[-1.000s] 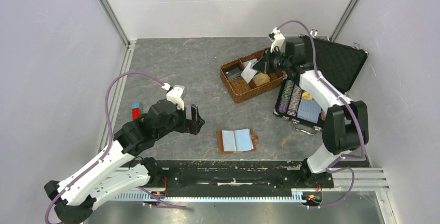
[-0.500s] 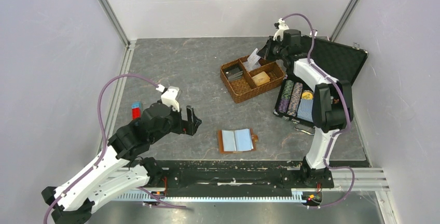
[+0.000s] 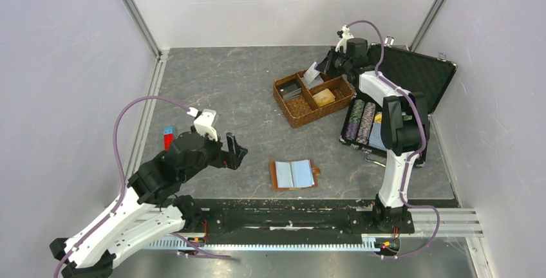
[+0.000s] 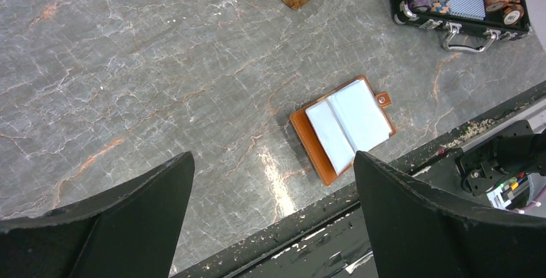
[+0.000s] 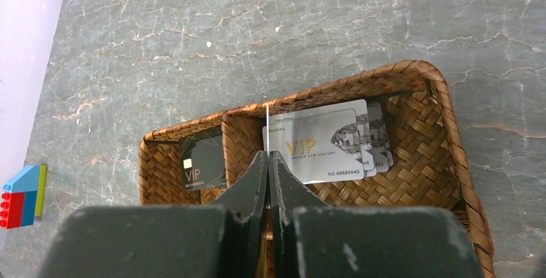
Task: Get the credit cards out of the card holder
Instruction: Place the credit card in the storage box.
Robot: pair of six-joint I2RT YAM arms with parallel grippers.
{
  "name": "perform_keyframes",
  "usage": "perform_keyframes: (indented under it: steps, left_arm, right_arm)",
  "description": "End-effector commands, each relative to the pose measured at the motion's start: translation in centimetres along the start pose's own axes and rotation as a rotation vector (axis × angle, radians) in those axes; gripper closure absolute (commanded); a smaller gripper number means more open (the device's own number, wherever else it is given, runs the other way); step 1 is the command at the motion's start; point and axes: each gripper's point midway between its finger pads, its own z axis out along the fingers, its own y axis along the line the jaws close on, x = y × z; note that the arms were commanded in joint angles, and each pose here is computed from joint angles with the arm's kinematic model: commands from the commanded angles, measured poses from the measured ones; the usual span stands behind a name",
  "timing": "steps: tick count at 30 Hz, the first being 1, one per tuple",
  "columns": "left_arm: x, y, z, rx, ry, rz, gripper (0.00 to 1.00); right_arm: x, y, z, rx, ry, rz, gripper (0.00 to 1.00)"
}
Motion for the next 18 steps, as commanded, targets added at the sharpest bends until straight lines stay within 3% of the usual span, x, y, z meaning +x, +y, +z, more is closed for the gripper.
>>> perform_keyframes:
  steps: [1,18]
  left_arm:
    - [-1.4,0.3,-0.1,-0.013,-0.069,0.032,0.0]
    - [-1.8,0.7,-0.3,-0.031,-0.095,0.031,0.0]
  right_arm:
    - [-1.9,0.8,0.5,-0.04,-0.047,-0.004,1.0]
    - [-0.4,0.4,2.3,-0.071,-0.01,0.036,1.0]
